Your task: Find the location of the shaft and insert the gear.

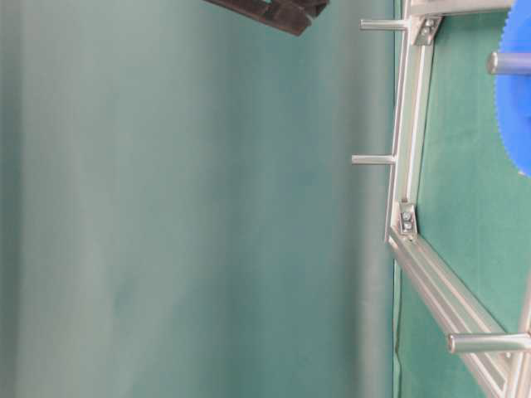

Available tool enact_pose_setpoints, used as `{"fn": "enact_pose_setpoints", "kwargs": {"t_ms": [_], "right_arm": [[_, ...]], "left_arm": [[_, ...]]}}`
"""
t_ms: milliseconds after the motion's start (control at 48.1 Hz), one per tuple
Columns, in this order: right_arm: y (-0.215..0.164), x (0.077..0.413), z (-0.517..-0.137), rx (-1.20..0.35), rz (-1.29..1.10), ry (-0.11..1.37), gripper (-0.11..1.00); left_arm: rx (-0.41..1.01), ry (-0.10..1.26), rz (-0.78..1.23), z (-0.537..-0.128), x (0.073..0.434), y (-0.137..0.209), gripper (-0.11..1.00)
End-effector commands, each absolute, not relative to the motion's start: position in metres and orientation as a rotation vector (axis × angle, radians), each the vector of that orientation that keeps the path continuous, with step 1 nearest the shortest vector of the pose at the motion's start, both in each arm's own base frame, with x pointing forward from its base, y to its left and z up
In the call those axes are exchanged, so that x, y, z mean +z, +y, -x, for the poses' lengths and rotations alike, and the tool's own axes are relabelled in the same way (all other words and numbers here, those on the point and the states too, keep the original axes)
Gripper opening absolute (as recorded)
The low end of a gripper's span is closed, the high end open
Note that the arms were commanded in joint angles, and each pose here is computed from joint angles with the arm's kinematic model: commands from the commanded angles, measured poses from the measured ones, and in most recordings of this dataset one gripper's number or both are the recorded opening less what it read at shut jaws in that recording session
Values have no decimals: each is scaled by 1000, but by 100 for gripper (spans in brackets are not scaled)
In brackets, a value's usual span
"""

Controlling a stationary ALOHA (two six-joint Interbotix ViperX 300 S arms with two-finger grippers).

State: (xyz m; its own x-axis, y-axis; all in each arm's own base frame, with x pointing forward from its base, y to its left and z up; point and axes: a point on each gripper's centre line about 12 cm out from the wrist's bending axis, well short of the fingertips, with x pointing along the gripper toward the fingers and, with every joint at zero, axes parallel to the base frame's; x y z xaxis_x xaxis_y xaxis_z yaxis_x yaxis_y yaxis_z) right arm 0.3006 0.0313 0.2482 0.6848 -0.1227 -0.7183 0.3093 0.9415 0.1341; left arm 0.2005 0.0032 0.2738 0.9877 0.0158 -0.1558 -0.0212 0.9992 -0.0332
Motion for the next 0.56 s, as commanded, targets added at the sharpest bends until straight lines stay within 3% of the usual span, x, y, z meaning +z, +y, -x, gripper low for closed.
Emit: {"fn": "enact_pose_setpoints", "kwargs": {"t_ms": [0,540], "right_arm": [[33,256,-301,-233,-259,757,88],[37,254,-300,-221,-254,766,88]], "left_arm": [[22,147,36,-202,278,4,0],[22,145,38,-202,278,4,0]]}}
